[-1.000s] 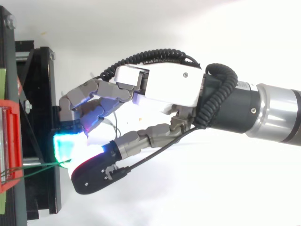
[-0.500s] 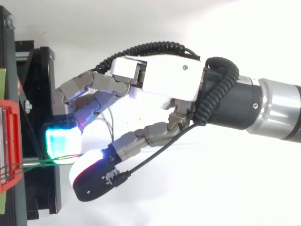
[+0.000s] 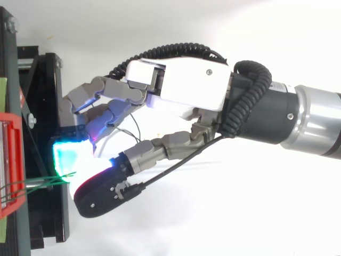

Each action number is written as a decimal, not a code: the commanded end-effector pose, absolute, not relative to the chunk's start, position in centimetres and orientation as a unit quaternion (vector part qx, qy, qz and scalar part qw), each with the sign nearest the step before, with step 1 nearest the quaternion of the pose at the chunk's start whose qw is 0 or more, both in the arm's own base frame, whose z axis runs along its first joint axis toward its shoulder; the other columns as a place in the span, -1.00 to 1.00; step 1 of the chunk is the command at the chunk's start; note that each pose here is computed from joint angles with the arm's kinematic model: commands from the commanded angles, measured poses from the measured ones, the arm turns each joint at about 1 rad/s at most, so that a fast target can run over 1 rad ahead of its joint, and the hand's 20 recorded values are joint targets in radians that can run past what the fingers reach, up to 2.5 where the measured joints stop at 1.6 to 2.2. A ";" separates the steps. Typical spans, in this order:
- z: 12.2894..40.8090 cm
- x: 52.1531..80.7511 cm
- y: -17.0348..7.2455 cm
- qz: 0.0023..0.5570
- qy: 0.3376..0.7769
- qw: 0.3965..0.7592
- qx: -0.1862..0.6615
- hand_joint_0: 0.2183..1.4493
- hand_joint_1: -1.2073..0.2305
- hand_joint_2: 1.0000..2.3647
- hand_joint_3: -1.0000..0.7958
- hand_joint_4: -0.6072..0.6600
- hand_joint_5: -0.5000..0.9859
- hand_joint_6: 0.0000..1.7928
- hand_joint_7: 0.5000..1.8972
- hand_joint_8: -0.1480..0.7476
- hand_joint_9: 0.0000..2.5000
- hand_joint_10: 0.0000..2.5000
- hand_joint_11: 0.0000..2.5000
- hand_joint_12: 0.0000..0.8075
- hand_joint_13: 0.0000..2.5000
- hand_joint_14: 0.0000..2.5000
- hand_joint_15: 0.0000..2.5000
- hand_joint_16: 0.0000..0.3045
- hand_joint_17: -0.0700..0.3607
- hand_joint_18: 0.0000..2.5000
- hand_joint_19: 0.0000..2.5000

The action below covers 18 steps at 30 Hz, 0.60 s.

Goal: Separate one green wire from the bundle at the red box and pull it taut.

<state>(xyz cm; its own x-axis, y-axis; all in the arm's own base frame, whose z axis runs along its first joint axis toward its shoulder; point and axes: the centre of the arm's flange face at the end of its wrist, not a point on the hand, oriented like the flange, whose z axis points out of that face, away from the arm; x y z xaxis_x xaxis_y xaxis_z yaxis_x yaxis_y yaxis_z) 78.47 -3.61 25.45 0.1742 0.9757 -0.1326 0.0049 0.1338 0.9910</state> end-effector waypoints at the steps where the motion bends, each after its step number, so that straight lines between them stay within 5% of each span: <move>1: 25.4 78.5 -3.5 0.421 0.486 0.575 0.505 -0.39 -0.28 -0.99 -0.32 0.25 -0.56 -0.04 -0.06 0.03 -0.34 -0.99 -0.62 -0.15 -0.43 -0.99 -0.81 -0.67 -0.15 -0.39 -0.73; 10: 25.4 78.5 -3.6 0.421 0.485 0.576 0.506 -0.37 -0.36 -0.99 -0.32 0.26 -0.56 -0.03 -0.09 0.02 -0.34 -0.99 -0.60 -0.15 -0.43 -0.99 -0.81 -0.67 -0.15 -0.39 -0.73; 18: 25.4 78.4 -3.6 0.420 0.486 0.575 0.506 -0.46 -0.17 -1.00 -0.44 0.29 -0.55 -0.03 -0.09 0.08 -0.15 -0.99 -0.25 -0.13 -0.35 -0.99 -0.75 -0.66 -0.14 -0.35 -0.72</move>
